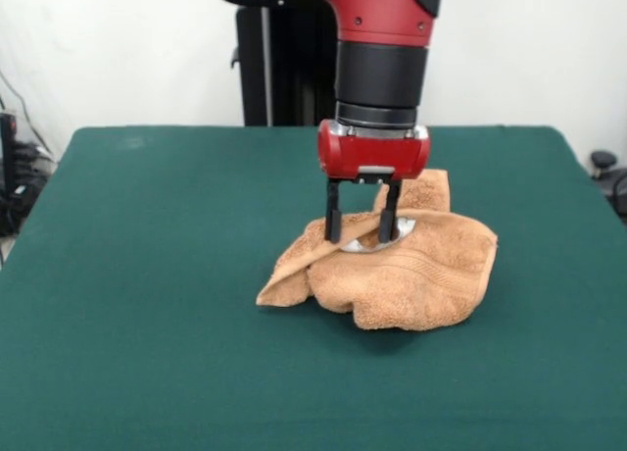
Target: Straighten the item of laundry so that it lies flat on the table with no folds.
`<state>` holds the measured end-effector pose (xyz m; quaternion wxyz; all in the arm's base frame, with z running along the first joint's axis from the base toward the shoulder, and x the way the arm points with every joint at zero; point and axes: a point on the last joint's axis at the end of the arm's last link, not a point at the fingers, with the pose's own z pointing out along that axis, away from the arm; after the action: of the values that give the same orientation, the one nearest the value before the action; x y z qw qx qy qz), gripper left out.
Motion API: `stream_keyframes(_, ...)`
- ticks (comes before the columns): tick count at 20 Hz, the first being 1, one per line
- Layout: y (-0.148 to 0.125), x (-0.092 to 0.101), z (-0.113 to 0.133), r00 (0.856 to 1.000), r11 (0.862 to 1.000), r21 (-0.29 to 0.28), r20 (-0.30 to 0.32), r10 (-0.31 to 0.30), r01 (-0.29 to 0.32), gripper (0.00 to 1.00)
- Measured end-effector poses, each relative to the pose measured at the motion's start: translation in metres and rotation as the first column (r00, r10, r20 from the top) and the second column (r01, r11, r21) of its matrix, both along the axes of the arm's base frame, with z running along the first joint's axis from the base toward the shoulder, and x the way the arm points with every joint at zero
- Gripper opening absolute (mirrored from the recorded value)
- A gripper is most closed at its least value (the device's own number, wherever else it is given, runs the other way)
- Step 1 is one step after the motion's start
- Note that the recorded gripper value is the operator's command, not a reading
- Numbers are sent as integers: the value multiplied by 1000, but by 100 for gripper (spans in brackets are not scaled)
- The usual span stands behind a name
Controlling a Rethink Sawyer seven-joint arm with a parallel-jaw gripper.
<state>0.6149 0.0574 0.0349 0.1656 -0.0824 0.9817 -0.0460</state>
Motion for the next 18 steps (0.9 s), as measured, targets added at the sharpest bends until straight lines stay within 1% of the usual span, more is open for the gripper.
stream_keyframes(10, 9, 1, 4, 1000, 1000, -4, 7, 16, -16, 100)
stream_keyframes(14, 11, 3, 13, 1000, 1000, -6, 21, 20, -20, 100)
stream_keyframes(15, 12, 3, 18, 999, 1000, -7, 27, 21, -21, 100)
stream_keyframes(18, 12, 1, 23, 999, 1000, -8, 29, 22, -21, 100)
